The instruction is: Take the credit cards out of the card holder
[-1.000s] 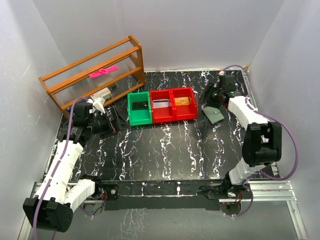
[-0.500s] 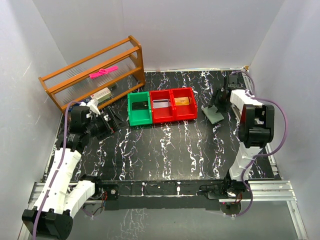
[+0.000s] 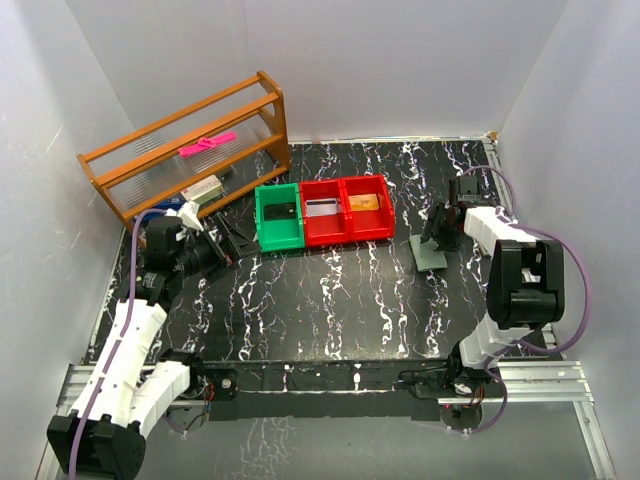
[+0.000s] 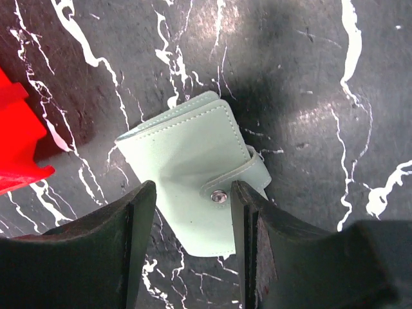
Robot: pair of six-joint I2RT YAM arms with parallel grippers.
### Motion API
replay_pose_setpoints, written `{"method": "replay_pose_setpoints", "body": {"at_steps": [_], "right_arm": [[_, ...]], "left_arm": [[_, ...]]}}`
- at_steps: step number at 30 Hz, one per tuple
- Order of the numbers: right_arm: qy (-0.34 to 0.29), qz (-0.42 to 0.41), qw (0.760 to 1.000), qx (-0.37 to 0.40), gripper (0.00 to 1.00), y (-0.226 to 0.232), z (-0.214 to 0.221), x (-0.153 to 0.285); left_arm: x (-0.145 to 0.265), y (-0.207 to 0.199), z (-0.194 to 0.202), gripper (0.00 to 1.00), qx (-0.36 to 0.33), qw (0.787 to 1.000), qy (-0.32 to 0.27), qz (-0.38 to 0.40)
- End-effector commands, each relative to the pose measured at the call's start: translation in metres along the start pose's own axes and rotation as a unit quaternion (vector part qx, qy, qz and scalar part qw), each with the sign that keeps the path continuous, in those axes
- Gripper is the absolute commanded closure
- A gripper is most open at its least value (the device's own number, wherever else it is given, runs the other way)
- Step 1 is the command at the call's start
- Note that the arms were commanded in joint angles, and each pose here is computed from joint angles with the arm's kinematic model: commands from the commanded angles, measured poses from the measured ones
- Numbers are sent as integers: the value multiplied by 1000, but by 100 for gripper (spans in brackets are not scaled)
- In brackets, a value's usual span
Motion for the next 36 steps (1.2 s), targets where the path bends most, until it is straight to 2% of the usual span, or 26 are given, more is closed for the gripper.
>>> {"method": "replay_pose_setpoints", "body": {"at_steps": [1, 4, 7, 11, 16, 19, 22, 25, 31, 36], "right_arm": [[-36, 36, 999, -5, 51, -5, -18, 28], [-59, 69, 996, -6, 44, -12, -38, 38], [-63, 96, 993, -7, 40, -20, -44, 36], [-13, 69, 998, -1, 39, -14, -23, 13], [35, 29, 999, -2, 44, -6, 7, -5], [36, 28, 999, -8, 47, -4, 15, -2], [34, 11, 999, -20, 58, 3, 27, 7], [30, -17, 999, -30, 62, 18, 41, 14], [45, -39, 998, 15, 66, 77, 97, 23], [34, -72, 997, 20, 66, 120, 134, 39]], "left_arm": [[4, -15, 3, 1, -12, 999, 22, 29], [8, -18, 0, 1, -30, 999, 17, 25], [17, -19, -4, 1, -41, 999, -16, 21], [23, -18, -5, 1, -36, 998, -43, 27], [22, -23, -4, 1, -40, 997, -41, 50], [21, -28, -3, 1, -43, 996, -31, 66], [20, -30, -3, 2, -48, 996, -26, 68], [17, -26, -3, 3, -52, 997, -18, 58], [9, -15, -1, 6, -61, 998, 7, 29], [4, -3, 7, 10, -59, 998, 34, 16]]}}
Point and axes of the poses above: each gripper's point midway between its finger pads, its own x axis back along the fingers, its own y axis along the line the jaws close on, z = x × y, the point moved 3 cm from there along x, back along the fingers, and after that the axes turned 13 degrees about x, right-handed, at the moved point
